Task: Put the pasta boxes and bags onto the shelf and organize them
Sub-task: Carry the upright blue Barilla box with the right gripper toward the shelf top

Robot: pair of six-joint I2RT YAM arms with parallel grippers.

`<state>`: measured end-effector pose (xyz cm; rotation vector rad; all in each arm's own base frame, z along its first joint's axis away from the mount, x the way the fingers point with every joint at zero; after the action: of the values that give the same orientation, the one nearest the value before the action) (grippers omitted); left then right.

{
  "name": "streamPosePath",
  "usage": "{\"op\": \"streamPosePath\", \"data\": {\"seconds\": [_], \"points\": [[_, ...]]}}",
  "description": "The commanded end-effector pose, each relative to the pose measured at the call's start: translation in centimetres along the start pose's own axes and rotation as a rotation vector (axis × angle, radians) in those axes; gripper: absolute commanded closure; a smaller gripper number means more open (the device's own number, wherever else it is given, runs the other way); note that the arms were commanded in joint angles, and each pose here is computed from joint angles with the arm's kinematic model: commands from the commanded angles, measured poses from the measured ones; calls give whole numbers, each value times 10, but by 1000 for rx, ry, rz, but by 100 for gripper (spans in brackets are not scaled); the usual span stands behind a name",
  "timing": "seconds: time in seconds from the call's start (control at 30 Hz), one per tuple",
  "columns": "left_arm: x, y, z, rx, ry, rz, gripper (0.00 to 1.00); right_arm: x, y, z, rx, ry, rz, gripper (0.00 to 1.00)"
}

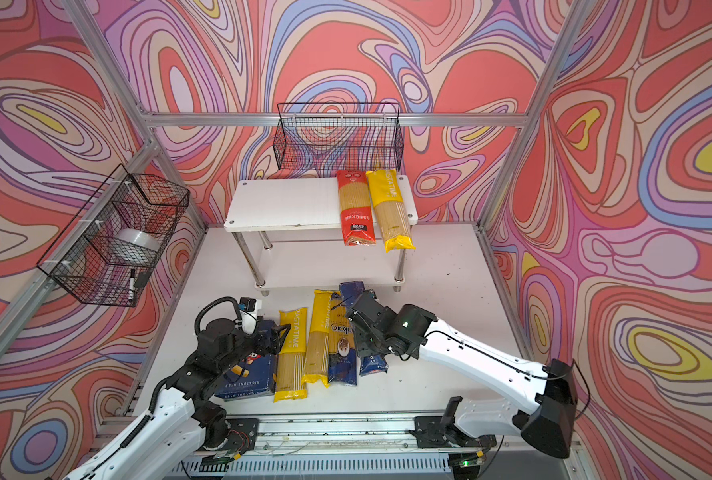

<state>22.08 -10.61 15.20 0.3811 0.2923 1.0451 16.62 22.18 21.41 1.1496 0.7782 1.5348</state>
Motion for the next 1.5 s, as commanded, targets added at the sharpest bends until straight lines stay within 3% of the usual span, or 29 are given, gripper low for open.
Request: {"op": "streamPosePath", "data": {"seconds": [0.0, 0.33, 0.53, 0.83, 1.1, 1.3, 1.47], "points": [[5, 5, 5, 5, 3, 49, 0, 32, 29, 22, -152, 17, 59, 81], [4, 16, 6, -38, -13, 49, 0, 79, 63, 23, -192, 72, 134, 81], [15, 23, 8, -43, -3, 141, 0, 107, 93, 25, -211, 129, 154, 84], [14, 23, 8, -39, -9, 129, 0, 139, 134, 40, -245, 184, 192, 88], [8, 19, 8, -36, -17, 84, 0, 139, 167, 65, -393, 170, 194, 96], [3, 16, 7, -31, -21, 39, 0, 146, 187, 88, -516, 172, 229, 96], [0, 14, 8, -23, -29, 17, 0, 151, 185, 115, -535, 175, 248, 96]]}}
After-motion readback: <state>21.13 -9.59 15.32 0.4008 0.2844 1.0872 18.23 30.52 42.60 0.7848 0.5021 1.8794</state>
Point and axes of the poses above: each gripper's point midway between its finger pads, its own y axis back along the fingers, its own x axis along the line the jaws close on, z = x × y, the point moved 4 cm from there along y, back along the fingers, and after that the axes turned 14 degrees about -y, right-handed, at the moved point
